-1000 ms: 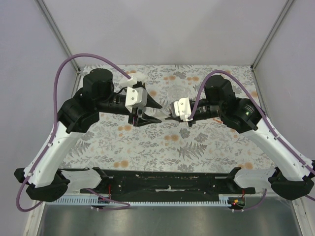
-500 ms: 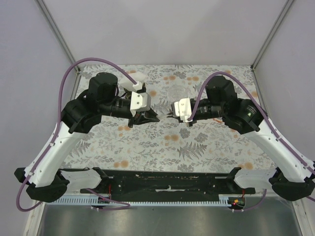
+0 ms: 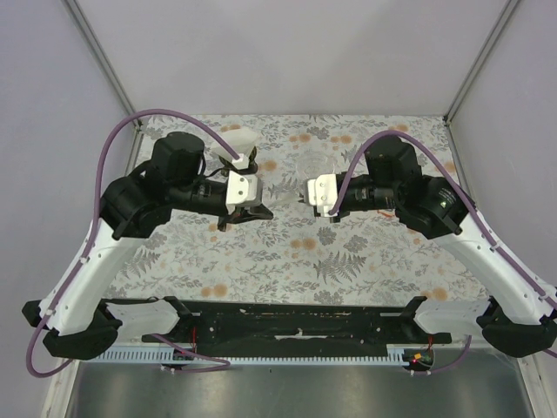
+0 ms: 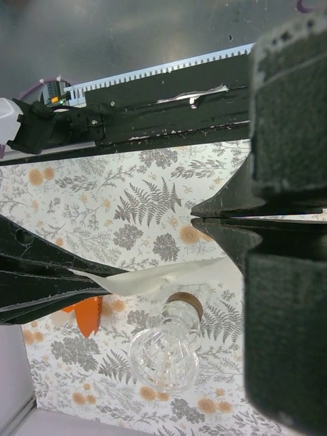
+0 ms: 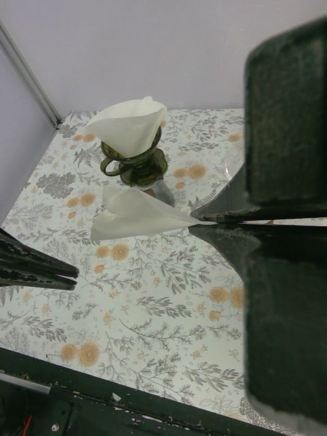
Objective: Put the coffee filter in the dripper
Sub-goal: Pick up the coffee filter from the center of the board.
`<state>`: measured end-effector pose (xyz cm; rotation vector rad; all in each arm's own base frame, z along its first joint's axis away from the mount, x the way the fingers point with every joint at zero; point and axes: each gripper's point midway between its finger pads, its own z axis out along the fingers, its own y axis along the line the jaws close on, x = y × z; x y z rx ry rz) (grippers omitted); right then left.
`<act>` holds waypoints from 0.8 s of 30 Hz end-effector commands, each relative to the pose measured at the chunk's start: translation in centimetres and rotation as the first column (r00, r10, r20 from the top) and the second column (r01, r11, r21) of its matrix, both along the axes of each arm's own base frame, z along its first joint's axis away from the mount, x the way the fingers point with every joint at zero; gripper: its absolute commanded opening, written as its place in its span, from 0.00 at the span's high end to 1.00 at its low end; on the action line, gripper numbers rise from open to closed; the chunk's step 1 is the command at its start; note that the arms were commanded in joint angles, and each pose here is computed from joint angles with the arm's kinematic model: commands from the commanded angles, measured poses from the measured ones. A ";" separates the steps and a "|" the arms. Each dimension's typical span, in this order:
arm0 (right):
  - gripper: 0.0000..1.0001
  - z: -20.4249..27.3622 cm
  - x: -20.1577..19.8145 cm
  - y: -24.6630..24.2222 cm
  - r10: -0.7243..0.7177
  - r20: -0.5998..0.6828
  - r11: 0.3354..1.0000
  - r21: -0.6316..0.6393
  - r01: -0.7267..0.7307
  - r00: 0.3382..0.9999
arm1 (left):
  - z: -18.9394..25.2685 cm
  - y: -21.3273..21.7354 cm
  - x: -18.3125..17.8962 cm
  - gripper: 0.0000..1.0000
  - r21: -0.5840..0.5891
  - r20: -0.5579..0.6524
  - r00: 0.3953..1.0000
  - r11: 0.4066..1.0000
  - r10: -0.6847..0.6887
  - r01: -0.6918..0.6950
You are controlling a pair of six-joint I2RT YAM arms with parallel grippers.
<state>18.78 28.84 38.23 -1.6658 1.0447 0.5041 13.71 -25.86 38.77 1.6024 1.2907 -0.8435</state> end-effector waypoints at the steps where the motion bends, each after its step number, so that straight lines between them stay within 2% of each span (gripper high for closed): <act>1: 1.00 0.5 0.0 -0.5 -0.010 0.029 1.000 0.001 0.010 1.000 | 2.7 0.6 -0.4 0.98 -0.043 0.090 0.996 0.999 0.003 0.001; 3: 1.00 0.6 -0.5 -0.4 0.009 0.015 1.000 0.001 -0.009 1.000 | 3.8 0.3 0.4 0.88 -0.068 0.094 0.995 0.997 0.041 -0.034; 6: 1.00 0.6 -0.7 -0.2 0.026 -0.003 1.000 -0.002 -0.026 1.000 | 5.3 -0.2 1.1 0.58 -0.103 0.098 0.993 0.993 0.066 -0.056; 8: 1.00 0.5 -0.9 0.0 0.035 -0.010 0.999 -0.002 -0.035 0.999 | 5.3 -0.7 1.6 0.48 -0.105 0.083 0.994 0.993 0.069 -0.060; 10: 1.00 0.4 -1.0 0.1 0.043 -0.014 0.999 0.000 -0.043 0.999 | 4.9 -1.2 1.7 0.46 -0.098 0.055 0.997 0.994 0.062 -0.056; 20: 1.00 0.7 -1.6 0.3 0.069 -0.017 0.998 0.014 -0.069 0.997 | 3.2 -3.0 1.7 0.48 -0.056 -0.069 0.998 0.998 0.004 -0.008; 21: 1.00 0.8 -1.6 0.2 0.069 -0.013 0.998 0.014 -0.069 0.998 | 3.3 -3.2 1.8 0.54 -0.058 -0.071 0.997 0.998 0.004 -0.008; 24: 1.00 0.7 -1.5 0.0 0.061 -0.006 0.998 0.010 -0.061 0.998 | 3.9 -3.0 1.8 0.90 -0.067 -0.058 0.998 0.998 0.011 -0.015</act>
